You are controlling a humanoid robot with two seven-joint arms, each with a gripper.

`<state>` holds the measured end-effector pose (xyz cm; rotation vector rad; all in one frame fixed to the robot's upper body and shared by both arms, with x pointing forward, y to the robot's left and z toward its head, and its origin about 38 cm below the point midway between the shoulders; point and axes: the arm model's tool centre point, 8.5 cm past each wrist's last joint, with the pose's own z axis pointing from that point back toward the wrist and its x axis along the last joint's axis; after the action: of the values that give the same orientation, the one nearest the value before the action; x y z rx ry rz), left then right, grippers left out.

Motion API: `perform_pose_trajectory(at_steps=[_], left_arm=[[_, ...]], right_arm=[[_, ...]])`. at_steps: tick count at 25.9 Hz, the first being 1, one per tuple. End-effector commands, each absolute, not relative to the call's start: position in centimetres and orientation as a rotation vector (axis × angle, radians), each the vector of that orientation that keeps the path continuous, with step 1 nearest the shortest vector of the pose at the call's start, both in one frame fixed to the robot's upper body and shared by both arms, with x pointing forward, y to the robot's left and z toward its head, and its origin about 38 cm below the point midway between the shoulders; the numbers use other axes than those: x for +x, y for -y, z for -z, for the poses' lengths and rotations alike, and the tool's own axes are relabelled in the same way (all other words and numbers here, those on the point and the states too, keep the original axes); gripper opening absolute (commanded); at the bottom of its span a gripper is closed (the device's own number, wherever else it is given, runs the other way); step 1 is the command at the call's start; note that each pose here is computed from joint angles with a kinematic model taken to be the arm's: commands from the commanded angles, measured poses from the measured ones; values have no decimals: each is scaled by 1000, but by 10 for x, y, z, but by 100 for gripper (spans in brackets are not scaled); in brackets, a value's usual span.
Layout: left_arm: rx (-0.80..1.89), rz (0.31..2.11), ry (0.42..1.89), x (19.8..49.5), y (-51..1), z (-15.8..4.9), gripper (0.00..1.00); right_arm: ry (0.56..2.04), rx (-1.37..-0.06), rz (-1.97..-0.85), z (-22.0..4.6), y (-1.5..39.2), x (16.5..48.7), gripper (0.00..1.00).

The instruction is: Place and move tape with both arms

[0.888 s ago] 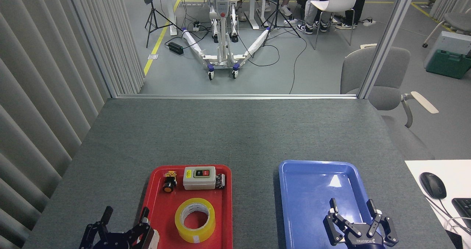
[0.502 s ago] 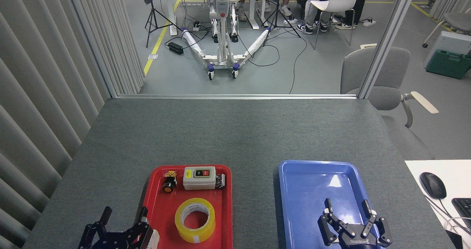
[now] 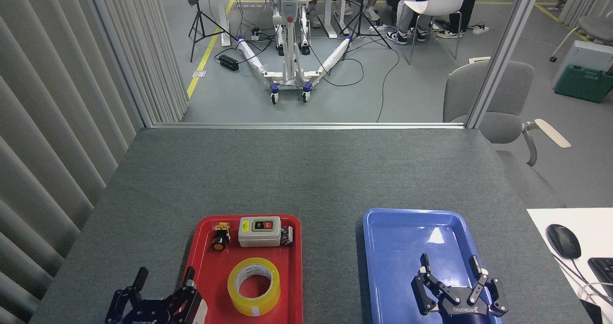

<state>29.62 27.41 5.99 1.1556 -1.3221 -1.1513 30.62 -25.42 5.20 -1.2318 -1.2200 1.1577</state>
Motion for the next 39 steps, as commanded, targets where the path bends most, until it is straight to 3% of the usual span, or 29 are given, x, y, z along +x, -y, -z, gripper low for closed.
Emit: perform_pose_trajectory(at_steps=[1, 19, 24, 30, 39], left_arm=[[1157, 1150, 1328, 298, -273, -61, 100], [1159, 1148, 1342, 303, -271, -65, 100], [1140, 1181, 1354, 320, -265, -76, 100], [883, 1419, 1156, 358, -239, -83, 100], [561, 1685, 813, 382, -204, -78, 100]], right_arm=[[1222, -1232, -1161, -52, 255, 306, 100], [1220, -1230, -1194, -50, 258, 303, 100], [1218, -1231, -1197, -50, 259, 303, 100], [1218, -1233, -1200, -50, 260, 303, 100], [1216, -1231, -1199, -49, 260, 303, 100]])
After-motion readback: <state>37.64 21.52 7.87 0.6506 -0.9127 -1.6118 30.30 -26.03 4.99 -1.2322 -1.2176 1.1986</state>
